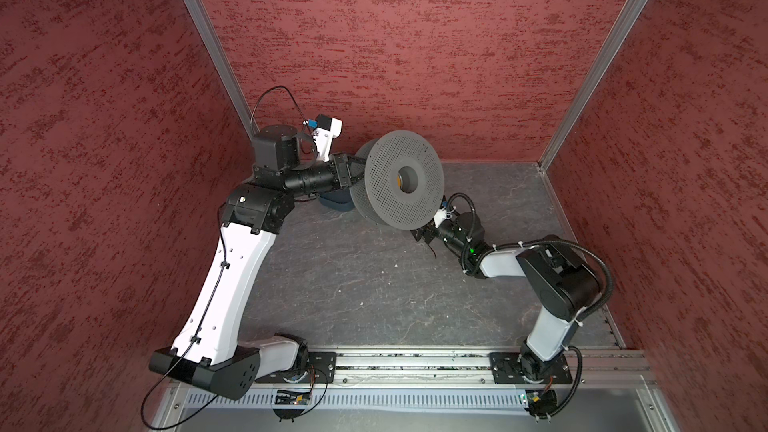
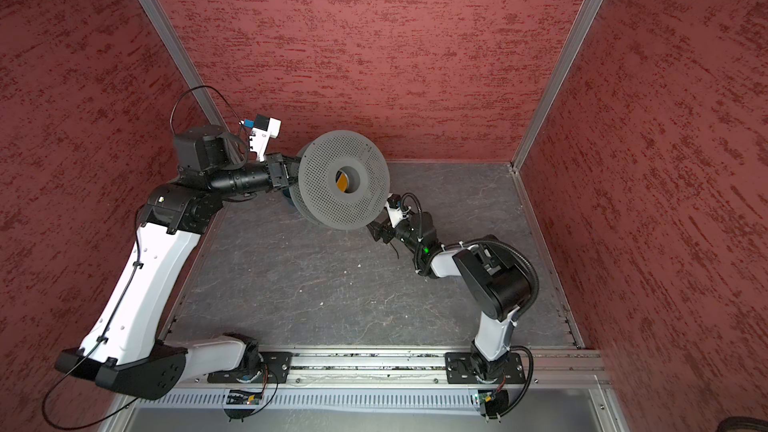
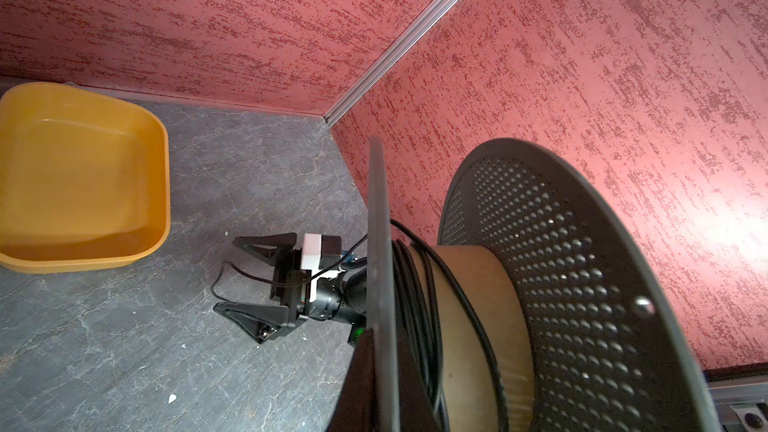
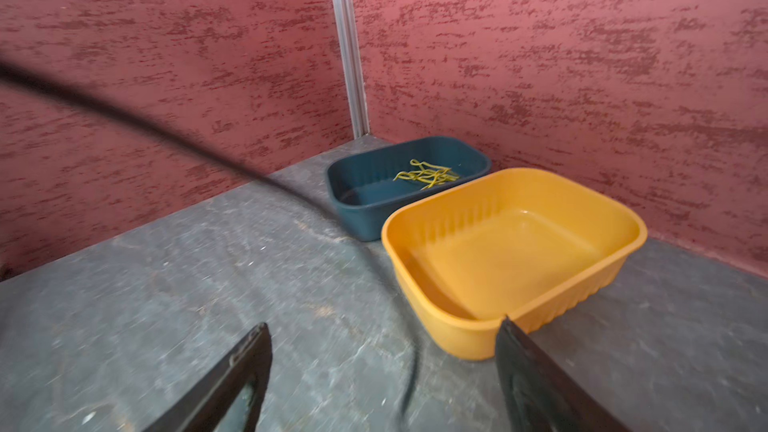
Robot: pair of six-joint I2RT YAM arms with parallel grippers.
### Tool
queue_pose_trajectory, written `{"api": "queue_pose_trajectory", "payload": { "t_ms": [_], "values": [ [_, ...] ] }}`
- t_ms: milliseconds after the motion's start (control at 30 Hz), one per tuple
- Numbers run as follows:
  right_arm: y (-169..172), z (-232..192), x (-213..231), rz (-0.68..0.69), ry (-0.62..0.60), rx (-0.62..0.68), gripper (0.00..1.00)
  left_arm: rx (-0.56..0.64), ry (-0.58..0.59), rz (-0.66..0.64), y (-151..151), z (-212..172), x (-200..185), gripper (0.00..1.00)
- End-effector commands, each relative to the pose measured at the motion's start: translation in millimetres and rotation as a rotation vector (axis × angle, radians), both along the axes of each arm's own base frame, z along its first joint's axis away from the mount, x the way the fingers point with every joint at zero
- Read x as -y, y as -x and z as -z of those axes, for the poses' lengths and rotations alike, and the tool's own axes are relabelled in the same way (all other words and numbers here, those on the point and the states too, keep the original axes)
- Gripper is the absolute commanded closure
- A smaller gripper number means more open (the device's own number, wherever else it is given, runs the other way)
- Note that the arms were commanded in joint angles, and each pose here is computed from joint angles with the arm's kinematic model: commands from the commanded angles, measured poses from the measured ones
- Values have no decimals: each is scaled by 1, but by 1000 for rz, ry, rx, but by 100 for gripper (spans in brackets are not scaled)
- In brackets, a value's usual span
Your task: Wrap the cables
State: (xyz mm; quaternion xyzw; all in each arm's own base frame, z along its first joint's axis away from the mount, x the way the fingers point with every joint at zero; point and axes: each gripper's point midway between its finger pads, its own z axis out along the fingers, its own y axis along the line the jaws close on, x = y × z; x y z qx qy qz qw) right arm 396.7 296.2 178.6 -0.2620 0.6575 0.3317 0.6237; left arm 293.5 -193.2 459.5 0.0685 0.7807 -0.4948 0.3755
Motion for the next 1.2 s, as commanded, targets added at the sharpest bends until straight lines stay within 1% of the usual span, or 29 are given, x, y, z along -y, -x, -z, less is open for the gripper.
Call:
{"api": "queue_pose_trajectory", "payload": {
  "t_ms": [0,33,67,100,133,200,233,267,333,400,500,567,633,667,733,833,867,933,1000,1033,1100,1167],
  "values": [
    [-15,-23,0,43,-56,97,17,136,61,18,18,-45,-4,100],
    [-17,-20,-2,42,-61,86,19,136,60,18,19,-45,-4,100],
    [-17,-19,-3,33,-66,77,24,135,60,17,19,-45,-4,100],
    [-15,-18,-5,16,-73,70,38,134,60,15,18,-44,-5,100],
    [-12,-18,-7,0,-80,60,58,132,58,10,16,-43,-5,100],
    [-8,-14,-11,-10,-80,19,87,123,57,-12,8,-40,-9,100],
    [-4,-9,-15,-13,-54,-4,97,111,59,-31,1,-36,-12,100],
    [1,-4,-19,-6,-18,-15,100,102,60,-50,-7,-33,-15,100],
    [16,8,-22,44,86,-17,100,84,47,-110,-27,-22,-21,100],
    [36,13,-28,63,168,-2,100,80,19,-188,-48,-9,-28,100],
    [71,17,-42,42,312,31,100,90,-43,-330,-75,13,-40,100],
    [92,14,-52,21,409,68,100,86,-88,-392,-90,29,-44,100],
    [114,5,-62,1,490,111,100,83,-181,-445,-102,48,-44,100],
    [126,-1,-67,-20,525,133,100,84,-249,-485,-108,59,-46,100],
    [146,-14,-81,-88,574,134,100,76,-333,-522,-116,77,-45,100],
    [168,-29,-97,-204,637,77,100,67,-415,-529,-121,99,-40,100],
    [170,-38,-100,-222,643,67,100,66,-465,-525,-121,107,-37,100],
    [171,-72,-95,-206,621,92,100,67,-567,-498,-116,123,-31,100],
    [163,-102,-89,-167,613,123,100,75,-649,-410,-106,138,-18,100],
    [156,-111,-84,-152,615,110,100,72,-680,-374,-100,145,-15,100],
    [137,-127,-72,-128,628,30,100,59,-708,-287,-86,156,-9,100],
    [119,-137,-57,-89,633,-7,100,57,-717,-224,-73,160,-6,100]
  ]
}}
